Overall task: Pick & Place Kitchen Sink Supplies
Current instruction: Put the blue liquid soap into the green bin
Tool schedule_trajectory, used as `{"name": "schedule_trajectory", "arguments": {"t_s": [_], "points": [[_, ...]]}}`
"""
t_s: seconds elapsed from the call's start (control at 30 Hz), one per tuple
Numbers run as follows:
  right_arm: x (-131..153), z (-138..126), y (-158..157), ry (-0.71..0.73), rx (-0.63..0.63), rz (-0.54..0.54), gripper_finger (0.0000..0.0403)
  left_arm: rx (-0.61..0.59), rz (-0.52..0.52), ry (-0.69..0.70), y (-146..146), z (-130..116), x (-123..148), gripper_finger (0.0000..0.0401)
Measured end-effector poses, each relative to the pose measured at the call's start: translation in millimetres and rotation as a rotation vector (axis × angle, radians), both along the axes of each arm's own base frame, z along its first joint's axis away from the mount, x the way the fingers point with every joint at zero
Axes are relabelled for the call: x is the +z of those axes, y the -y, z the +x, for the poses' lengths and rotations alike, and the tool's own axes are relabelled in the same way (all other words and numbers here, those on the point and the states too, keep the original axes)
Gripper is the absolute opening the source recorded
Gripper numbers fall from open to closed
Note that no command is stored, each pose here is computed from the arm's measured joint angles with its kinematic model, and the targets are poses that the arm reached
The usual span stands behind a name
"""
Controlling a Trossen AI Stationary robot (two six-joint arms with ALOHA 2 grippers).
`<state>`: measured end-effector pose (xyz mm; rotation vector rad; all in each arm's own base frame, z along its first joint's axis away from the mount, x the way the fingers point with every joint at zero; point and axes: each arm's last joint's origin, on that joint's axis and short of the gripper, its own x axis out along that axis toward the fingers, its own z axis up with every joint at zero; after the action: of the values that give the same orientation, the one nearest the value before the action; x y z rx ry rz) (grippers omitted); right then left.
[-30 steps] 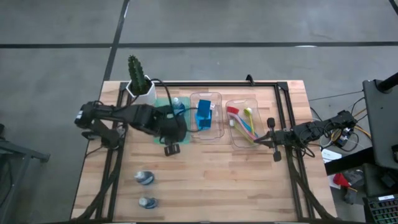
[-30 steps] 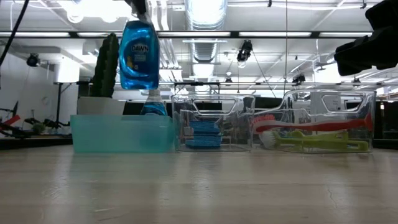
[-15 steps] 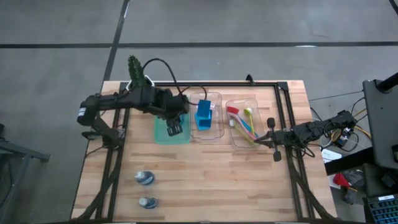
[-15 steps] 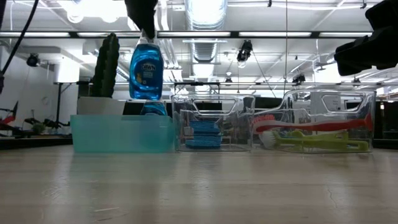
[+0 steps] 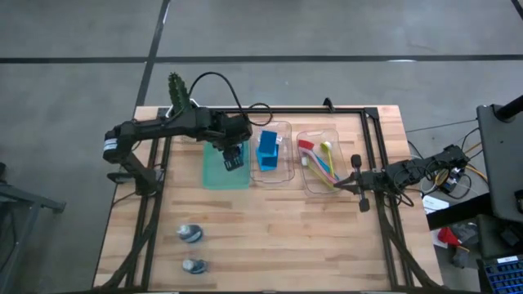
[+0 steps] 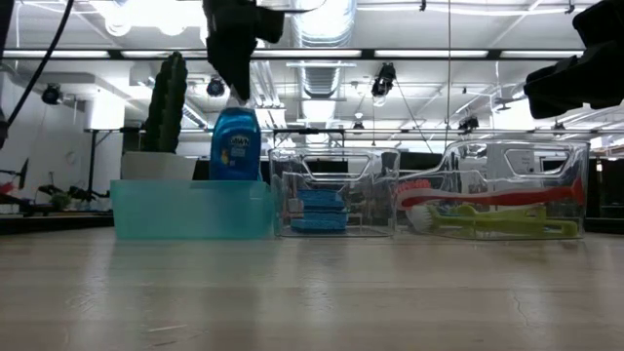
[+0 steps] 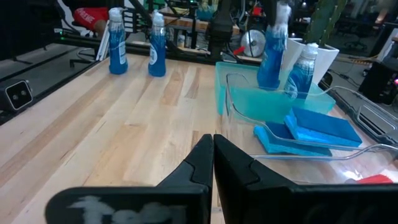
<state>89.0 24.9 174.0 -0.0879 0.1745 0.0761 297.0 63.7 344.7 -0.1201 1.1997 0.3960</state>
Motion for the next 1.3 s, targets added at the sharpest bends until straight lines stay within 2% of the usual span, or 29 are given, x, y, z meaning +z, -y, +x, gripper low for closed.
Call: {"name": "schedule_trajectory", "arguments": {"t_s": [0.2, 0.33, 0.6, 1.03, 1.3], "points": [[0, 0, 0, 0.000, 0.000, 0.000, 0.0008, 0.019, -0.023, 0.008, -14, -2, -11, 0.0138], [0, 0, 0, 0.000, 0.000, 0.000, 0.0008, -0.002, -0.049, 0.086, -21, -2, -12, 0.0138], [0, 0, 0, 0.000, 0.000, 0.000, 0.0008, 0.042, -0.059, 0.058, -34, -16, -27, 0.0141], [0, 0, 0, 0.000, 0.000, 0.002, 0.0008, 0.048, -0.128, 0.072, -37, -25, -55, 0.0142], [0, 0, 0, 0.000, -0.001, 0.002, 0.0008, 0.040, -0.114, 0.143, -38, -20, -52, 0.0142]]}}
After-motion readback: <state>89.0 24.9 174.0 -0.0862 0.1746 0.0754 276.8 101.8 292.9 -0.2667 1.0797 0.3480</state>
